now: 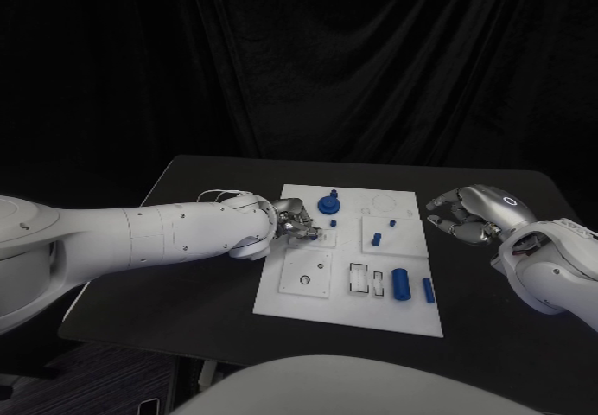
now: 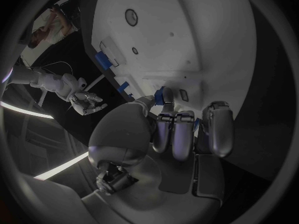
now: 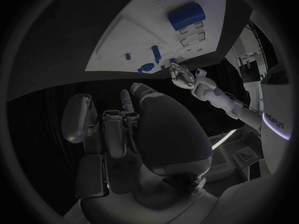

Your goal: Assemble the parts on the task board

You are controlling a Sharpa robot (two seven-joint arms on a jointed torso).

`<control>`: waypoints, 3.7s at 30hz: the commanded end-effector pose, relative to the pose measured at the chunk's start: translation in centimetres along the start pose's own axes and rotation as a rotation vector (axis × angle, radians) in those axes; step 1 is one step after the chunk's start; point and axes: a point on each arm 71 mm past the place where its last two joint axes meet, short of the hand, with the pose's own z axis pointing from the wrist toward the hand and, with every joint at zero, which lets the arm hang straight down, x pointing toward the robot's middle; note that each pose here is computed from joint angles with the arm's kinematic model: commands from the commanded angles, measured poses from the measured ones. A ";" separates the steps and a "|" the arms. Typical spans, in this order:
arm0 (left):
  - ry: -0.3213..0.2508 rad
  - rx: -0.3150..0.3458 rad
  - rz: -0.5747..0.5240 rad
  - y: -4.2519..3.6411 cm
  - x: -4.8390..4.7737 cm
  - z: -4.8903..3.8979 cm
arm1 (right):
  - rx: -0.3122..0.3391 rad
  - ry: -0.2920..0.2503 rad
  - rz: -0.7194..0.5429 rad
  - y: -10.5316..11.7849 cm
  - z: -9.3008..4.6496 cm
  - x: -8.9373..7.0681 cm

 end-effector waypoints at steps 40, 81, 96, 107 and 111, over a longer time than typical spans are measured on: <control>-0.114 0.032 0.057 -0.03 1.60 -1.26 | 0.012 -0.012 0.002 -0.3 -0.3 0.2; -0.091 0.017 0.069 0.34 1.88 -0.64 | 0.014 -0.009 0.003 -0.3 -0.4 0.3; -0.099 0.056 0.066 0.14 1.89 -0.81 | 0.015 -0.008 0.003 -0.4 -0.4 0.3; -0.102 0.071 0.066 0.08 1.87 -0.87 | 0.018 -0.005 0.002 -0.4 -0.4 0.3; -0.098 0.069 0.066 0.16 1.88 -0.90 | 0.019 -0.004 0.002 -0.4 -0.4 0.3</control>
